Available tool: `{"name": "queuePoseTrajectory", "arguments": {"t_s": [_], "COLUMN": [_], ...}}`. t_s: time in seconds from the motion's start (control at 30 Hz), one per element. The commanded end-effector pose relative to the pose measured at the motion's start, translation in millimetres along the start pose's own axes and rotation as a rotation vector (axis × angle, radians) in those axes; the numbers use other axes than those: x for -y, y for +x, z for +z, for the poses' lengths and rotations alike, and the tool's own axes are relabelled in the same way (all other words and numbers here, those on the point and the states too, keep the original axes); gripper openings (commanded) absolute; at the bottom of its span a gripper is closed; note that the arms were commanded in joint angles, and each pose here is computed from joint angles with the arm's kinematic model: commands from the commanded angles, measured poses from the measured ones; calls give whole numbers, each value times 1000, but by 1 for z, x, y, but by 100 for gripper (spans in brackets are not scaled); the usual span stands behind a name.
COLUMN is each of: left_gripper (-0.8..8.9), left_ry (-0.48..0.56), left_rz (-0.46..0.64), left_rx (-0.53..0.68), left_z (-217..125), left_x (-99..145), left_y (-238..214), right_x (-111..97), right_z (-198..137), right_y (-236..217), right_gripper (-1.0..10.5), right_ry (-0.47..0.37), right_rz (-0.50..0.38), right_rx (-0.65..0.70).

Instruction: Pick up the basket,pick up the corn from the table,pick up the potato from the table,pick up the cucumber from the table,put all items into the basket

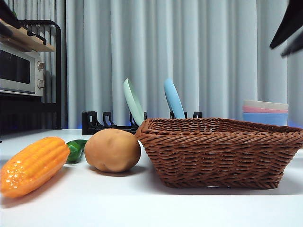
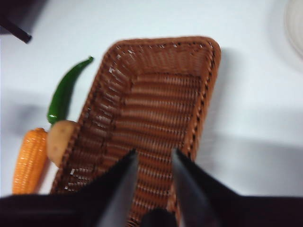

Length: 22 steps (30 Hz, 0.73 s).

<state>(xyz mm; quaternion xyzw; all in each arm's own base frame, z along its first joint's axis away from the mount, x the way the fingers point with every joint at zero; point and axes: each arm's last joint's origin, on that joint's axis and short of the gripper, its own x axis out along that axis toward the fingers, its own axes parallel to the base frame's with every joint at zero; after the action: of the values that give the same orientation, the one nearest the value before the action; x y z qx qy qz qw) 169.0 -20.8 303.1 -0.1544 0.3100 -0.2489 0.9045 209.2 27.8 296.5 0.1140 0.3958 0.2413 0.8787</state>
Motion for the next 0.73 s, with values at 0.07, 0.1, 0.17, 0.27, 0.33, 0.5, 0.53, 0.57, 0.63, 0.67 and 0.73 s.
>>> {"name": "queuePoseTrajectory", "arguments": {"t_s": [0.07,0.1,0.17,0.27,0.33,0.5,0.53,0.57,0.63,0.67,0.73], "left_gripper": [355,355,355,355,355,355,355,355,355,355,355], "left_ry": [13,11,10,10,10,10,10,10,9,7,6], "left_rz": [-4,-3,-3,-1,-1,1,1,1,1,2,2], "left_rx": [-9,-12,-14,-14,-14,-13,-14,-13,-13,-14,-14], "left_z": [3,3,3,4,4,4,4,4,4,4,4], "left_x": [-2,-2,-3,-3,-3,-3,-3,-3,-3,-3,-3], "left_y": [4,5,5,5,5,5,5,5,5,5,5], "right_x": [10,13,19,27,33,42,44,44,45,45,43], "right_z": [2,2,3,3,2,-7,-9,-11,-15,-15,-15], "right_y": [18,24,38,62,80,122,129,133,140,141,140], "right_gripper": [414,412,409,409,405,349,283,224,93,42,-17], "right_ry": [9,18,33,47,57,103,111,115,121,121,121], "right_rz": [-10,-10,-9,-2,3,21,23,23,24,25,26], "right_rx": [-57,-75,-109,-157,-189,-278,-298,-315,-342,-345,-339]}}
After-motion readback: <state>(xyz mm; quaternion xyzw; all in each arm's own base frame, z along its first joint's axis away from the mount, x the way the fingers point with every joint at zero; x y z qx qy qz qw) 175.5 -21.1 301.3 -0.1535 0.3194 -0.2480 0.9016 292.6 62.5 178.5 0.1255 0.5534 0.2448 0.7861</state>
